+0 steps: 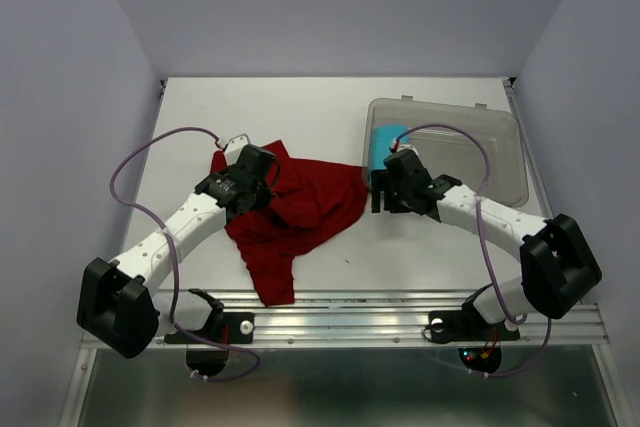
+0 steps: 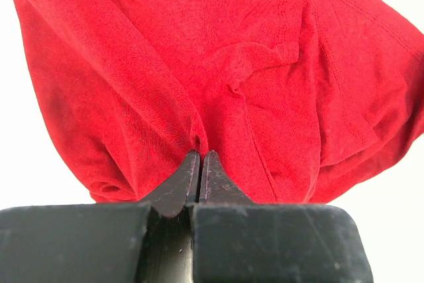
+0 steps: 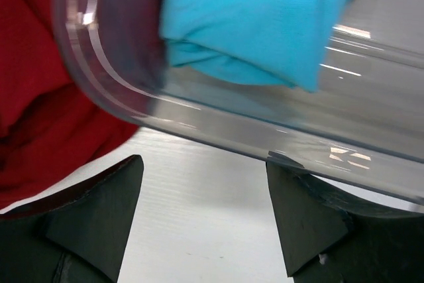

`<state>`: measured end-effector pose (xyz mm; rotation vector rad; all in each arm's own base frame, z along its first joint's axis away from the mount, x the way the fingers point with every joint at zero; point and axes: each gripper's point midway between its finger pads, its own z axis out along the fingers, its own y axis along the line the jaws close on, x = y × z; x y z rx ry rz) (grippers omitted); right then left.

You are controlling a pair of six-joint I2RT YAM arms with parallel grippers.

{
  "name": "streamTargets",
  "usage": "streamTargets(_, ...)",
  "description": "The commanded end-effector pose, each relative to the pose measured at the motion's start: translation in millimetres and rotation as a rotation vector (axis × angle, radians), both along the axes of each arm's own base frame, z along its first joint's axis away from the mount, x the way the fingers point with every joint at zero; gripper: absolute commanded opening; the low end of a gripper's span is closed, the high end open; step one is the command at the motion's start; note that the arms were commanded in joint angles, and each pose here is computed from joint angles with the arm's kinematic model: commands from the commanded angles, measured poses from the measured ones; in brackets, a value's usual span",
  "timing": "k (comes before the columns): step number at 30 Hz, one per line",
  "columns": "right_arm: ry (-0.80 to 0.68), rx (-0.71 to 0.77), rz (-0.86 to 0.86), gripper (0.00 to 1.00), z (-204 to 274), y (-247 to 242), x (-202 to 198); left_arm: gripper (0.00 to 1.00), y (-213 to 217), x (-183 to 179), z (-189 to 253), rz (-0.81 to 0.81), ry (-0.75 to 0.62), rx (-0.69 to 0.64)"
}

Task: Roll the t-shirts
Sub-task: Move the bin to the center of the board.

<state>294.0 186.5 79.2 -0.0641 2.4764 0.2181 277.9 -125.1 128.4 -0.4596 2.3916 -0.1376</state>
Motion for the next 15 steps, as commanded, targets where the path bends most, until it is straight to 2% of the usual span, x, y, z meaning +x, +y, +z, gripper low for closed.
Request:
streamTargets(1,-0.038,-0.039,-0.098,0.81,9,-41,8,0.00,4,3,20,0.001,-0.055,-0.001)
streamTargets(12,-0.045,-0.098,-0.313,0.82,17,-131,50,0.00,4,1,22,-0.004,-0.070,-0.015)
streamTargets(15,-0.034,-0.103,-0.333,0.82,15,-136,62,0.00,3,1,20,-0.011,-0.065,-0.014)
